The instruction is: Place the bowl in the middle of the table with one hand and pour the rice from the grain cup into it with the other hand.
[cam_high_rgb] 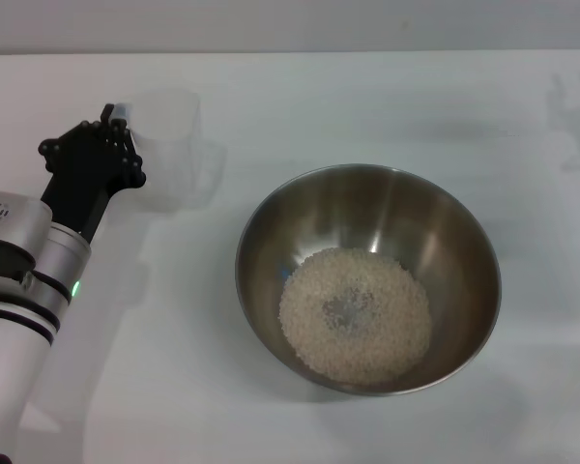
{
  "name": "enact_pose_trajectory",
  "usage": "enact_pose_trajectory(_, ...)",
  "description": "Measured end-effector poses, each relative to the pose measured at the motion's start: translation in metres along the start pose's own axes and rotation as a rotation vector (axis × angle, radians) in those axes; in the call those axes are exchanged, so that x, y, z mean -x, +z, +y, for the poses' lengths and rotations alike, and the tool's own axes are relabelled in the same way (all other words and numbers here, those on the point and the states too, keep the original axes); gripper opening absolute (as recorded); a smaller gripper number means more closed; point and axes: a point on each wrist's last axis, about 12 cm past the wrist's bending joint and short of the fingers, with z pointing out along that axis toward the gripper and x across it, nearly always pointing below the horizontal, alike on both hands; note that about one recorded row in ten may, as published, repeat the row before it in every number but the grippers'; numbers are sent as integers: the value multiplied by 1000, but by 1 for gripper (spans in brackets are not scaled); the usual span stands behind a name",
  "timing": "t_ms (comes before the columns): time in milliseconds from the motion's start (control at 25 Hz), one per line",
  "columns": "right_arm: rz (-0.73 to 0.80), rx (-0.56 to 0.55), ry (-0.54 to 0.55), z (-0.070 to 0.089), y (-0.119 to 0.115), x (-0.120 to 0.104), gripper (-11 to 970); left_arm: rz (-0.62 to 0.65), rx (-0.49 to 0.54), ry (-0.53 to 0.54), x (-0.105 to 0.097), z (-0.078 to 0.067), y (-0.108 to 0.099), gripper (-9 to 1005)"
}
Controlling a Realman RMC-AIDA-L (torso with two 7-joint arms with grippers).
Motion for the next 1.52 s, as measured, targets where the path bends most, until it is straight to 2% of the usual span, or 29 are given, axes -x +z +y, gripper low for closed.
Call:
enact_pose_trajectory(320,-26,1,14,-1,-1,3,357,106,-3,-16,-13,0,-1,147)
enact_pose_trajectory(960,-27,-1,14,-2,-4,2,357,154,-2,-40,-21,3,-8,176)
enact_pose_trajectory(1240,-27,-2,17,-2,-5,2,357,166,8,-49,-26,5,-19,188)
enact_pose_trajectory(1440,-22,-2,17,-1,-5,2,357,163,5,-46,-30,5,-31,309)
enact_pose_trajectory(1520,-22,-2,17,-1,-5,2,357,161,11,-48,-31,6,-35,310)
